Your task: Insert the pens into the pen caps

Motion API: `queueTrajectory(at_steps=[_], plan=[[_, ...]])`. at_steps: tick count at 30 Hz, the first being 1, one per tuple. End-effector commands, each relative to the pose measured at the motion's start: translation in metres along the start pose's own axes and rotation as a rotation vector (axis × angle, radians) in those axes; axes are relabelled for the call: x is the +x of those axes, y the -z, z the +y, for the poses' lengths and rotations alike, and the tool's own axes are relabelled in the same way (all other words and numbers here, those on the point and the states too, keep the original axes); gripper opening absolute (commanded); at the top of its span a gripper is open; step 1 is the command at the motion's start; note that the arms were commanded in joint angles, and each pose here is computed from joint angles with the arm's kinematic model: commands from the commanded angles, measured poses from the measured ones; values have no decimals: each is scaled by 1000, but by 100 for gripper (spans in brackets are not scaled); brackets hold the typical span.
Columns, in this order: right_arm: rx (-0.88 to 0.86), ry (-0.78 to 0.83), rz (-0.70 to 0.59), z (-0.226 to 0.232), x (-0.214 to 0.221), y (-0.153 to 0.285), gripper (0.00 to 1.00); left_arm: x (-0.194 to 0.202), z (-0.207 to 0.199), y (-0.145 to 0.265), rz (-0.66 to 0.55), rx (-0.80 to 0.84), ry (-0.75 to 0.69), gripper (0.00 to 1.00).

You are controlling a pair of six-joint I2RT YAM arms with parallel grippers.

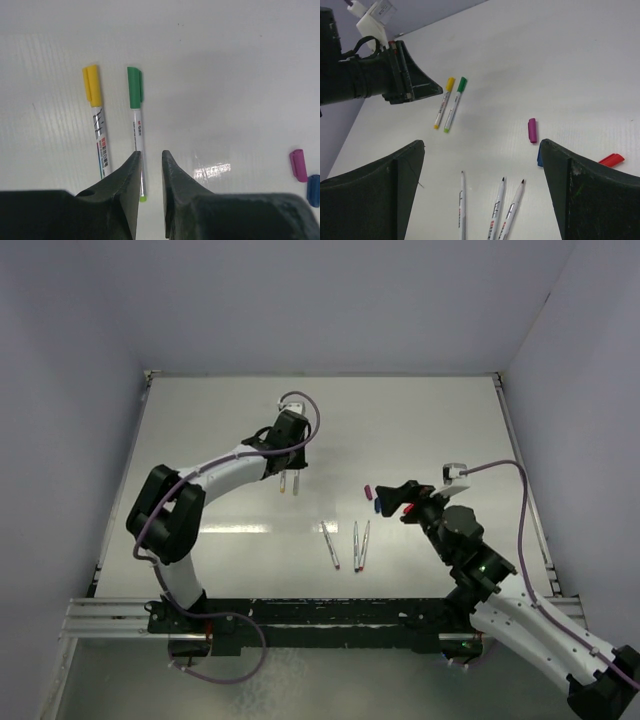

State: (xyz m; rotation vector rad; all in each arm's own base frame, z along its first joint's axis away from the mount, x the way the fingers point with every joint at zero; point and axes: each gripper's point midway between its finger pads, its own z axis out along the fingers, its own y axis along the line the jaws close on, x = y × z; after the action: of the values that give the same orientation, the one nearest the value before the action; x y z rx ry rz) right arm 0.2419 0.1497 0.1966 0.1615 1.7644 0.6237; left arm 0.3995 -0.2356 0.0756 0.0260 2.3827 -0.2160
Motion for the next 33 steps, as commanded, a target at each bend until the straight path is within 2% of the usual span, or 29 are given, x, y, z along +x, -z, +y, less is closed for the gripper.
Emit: queueTrajectory(at_steps=[1, 6, 10, 14, 22, 33], plan=[[-12, -58, -149, 1, -25, 0, 100, -17, -17, 40, -77, 106, -9, 26], [21, -88, -204, -6, -32, 0, 100, 30, -32, 65, -35, 147, -53, 28], [47, -66, -193, -9, -31, -5, 100, 68, -46, 87, 7, 173, -66, 30], [40, -67, -183, -7, -30, -6, 100, 99, -60, 102, 57, 221, -45, 41], [10, -110, -198, -7, -29, 3, 100, 129, -84, 110, 105, 241, -68, 45], [-9, -111, -189, -6, -27, 7, 100, 161, -107, 95, 172, 219, -118, 49]])
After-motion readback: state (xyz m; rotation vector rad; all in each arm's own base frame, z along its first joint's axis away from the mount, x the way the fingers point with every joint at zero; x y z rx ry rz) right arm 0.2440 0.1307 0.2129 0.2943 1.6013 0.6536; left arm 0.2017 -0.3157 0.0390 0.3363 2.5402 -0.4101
